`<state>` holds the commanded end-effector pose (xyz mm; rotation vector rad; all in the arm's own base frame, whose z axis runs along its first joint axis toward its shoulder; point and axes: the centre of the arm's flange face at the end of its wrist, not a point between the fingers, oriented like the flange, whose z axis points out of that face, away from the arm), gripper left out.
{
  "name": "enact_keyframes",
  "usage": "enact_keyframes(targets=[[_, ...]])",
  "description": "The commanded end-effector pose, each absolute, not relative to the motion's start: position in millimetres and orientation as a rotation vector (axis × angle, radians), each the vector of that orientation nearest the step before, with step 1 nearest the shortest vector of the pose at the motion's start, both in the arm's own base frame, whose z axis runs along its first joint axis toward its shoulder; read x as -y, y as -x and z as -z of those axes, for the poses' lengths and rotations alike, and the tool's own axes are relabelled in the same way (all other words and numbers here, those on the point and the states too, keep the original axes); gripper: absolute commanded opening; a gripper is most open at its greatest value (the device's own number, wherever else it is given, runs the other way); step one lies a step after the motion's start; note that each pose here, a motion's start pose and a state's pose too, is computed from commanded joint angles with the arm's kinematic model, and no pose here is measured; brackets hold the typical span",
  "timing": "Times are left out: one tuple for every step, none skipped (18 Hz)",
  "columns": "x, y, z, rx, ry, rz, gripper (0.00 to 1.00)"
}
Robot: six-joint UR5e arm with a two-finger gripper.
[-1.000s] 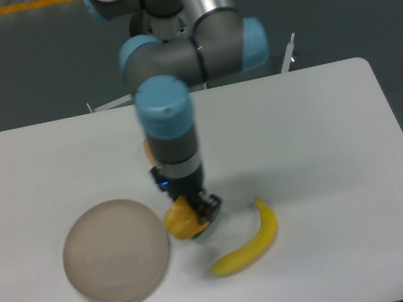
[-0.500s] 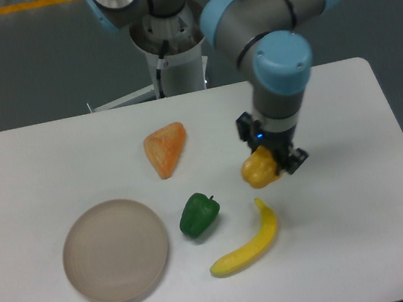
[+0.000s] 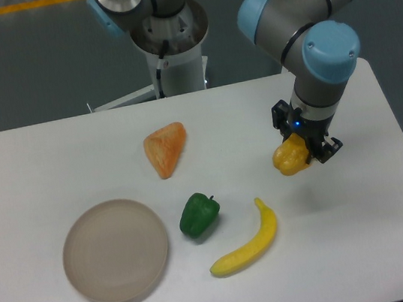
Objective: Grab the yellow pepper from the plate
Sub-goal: 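Lift the yellow pepper off the plate and carry it up beside the banana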
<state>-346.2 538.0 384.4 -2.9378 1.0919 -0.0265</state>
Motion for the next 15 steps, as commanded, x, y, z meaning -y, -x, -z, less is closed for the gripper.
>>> enact_keyframes(targets=[[-538.2, 346.2, -384.5, -1.091, 2.936, 0.025, 0.24], [-538.5, 346.0, -384.5, -1.092, 2.932, 0.027, 0.24], [-539.0, 346.3, -386.0, -1.103, 2.926, 0.024, 0.24], [-538.6, 347.0, -384.3, -1.142, 2.91, 0.029, 0.24], [-538.6, 347.0, -384.3, -1.176, 2.896, 0.029, 0.24], [-538.2, 347.1, -383.6, -1.184, 2.897, 0.029, 0.25], [-538.2, 347.1, -383.6, -1.186, 2.896, 0.029, 0.25], [-539.2, 346.7, -382.9, -1.188, 2.894, 0.027, 0.25], [-539.5, 347.0, -383.4, -1.188, 2.893, 0.02, 0.25], [-539.7, 347.3, -383.2, -1.187, 2.891, 0.013, 0.25], [-539.7, 347.3, -383.2, -1.187, 2.891, 0.013, 0.25], [-539.8, 347.4, -383.4, -1.187, 2.89, 0.011, 0.25], [-539.7, 347.5, -383.4, -1.187, 2.892, 0.01, 0.25], [-540.3, 346.7, -383.4, -1.19, 2.891, 0.01, 0.25], [-540.2, 346.8, -383.4, -1.188, 2.893, 0.009, 0.25]])
